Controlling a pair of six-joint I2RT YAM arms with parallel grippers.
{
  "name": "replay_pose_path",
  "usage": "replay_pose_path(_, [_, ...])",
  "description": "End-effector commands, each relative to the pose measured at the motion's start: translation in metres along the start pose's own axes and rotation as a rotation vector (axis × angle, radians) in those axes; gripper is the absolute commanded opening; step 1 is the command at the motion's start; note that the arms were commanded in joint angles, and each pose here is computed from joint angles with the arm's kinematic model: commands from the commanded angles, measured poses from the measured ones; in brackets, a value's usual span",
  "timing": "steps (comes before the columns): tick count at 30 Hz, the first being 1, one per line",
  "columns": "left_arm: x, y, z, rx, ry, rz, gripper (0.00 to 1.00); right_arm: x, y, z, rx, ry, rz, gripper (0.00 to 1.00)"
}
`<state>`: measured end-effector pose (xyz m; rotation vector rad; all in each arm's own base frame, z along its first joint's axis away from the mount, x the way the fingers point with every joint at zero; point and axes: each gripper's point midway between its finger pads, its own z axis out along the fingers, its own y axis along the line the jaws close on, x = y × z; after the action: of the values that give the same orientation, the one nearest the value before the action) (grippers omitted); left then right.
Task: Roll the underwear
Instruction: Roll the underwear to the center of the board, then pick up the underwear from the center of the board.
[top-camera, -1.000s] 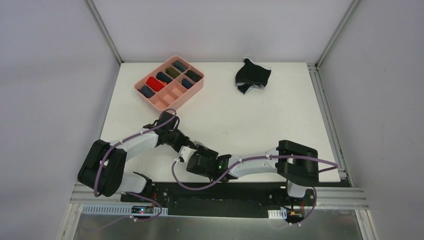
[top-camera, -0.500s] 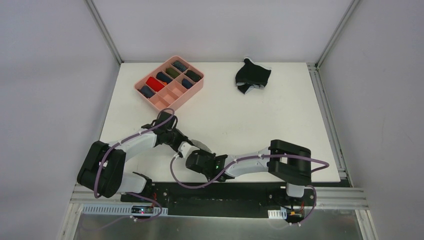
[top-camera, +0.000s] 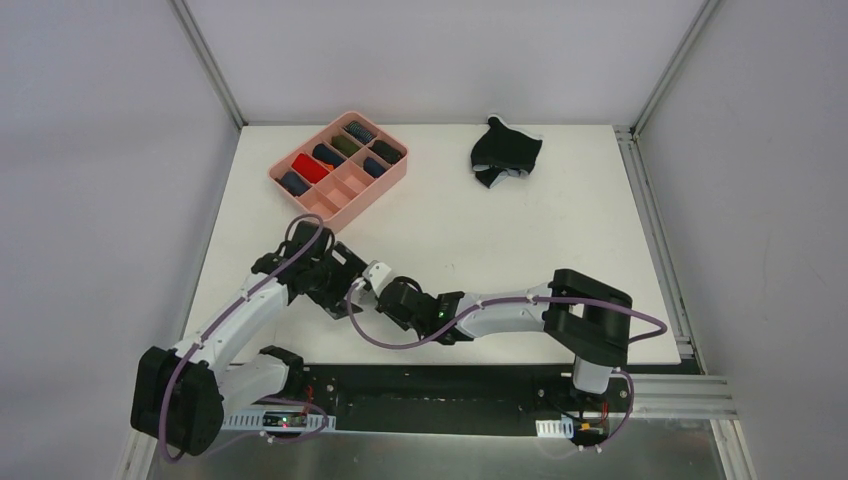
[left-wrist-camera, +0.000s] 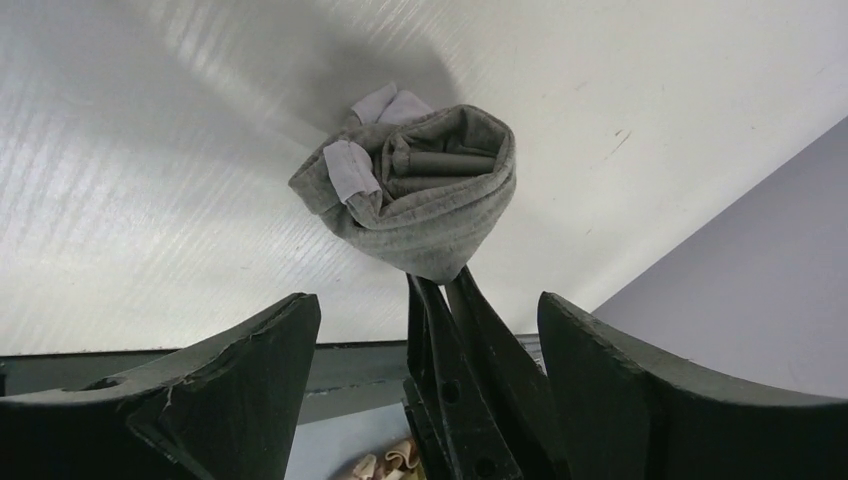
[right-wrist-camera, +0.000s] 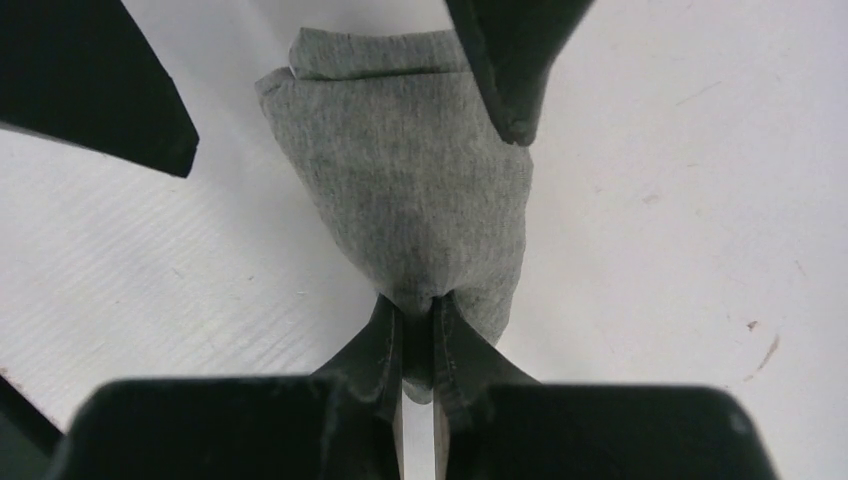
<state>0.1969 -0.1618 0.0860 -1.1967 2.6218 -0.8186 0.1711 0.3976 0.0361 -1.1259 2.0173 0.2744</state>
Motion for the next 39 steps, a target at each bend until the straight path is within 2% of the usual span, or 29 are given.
replay_pose_path(1, [0.003, 0.017, -0.007, -0.056, -0.018, -0.12, 0.83, 0.04, 0.031, -0.004, -0.141, 0.144, 0.043, 0.0])
replay_pose_path(12, [0.002, 0.033, 0.01, -0.027, -0.062, -0.155, 0.87, 0.029, 0.041, -0.001, -0.186, 0.143, 0.119, 0.0])
replay_pose_path(18, [-0.001, 0.034, 0.031, 0.01, -0.08, -0.113, 0.8, 0.029, 0.043, 0.0, -0.192, 0.15, 0.119, 0.0])
replay_pose_path(25, [-0.009, 0.027, 0.04, 0.067, -0.116, -0.066, 0.6, 0.031, 0.042, -0.002, -0.194, 0.157, 0.116, 0.0])
replay_pose_path(34, [-0.016, 0.027, 0.048, 0.03, -0.133, 0.029, 0.63, 0.026, 0.043, -0.004, -0.204, 0.146, 0.117, 0.0])
replay_pose_path(36, [-0.017, 0.028, 0.05, 0.016, -0.139, 0.035, 0.55, 0.024, 0.043, -0.005, -0.205, 0.143, 0.117, 0.0])
replay_pose_path(39, [-0.02, 0.03, 0.051, 0.006, -0.149, 0.043, 0.34, 0.021, 0.043, -0.007, -0.209, 0.135, 0.121, 0.0])
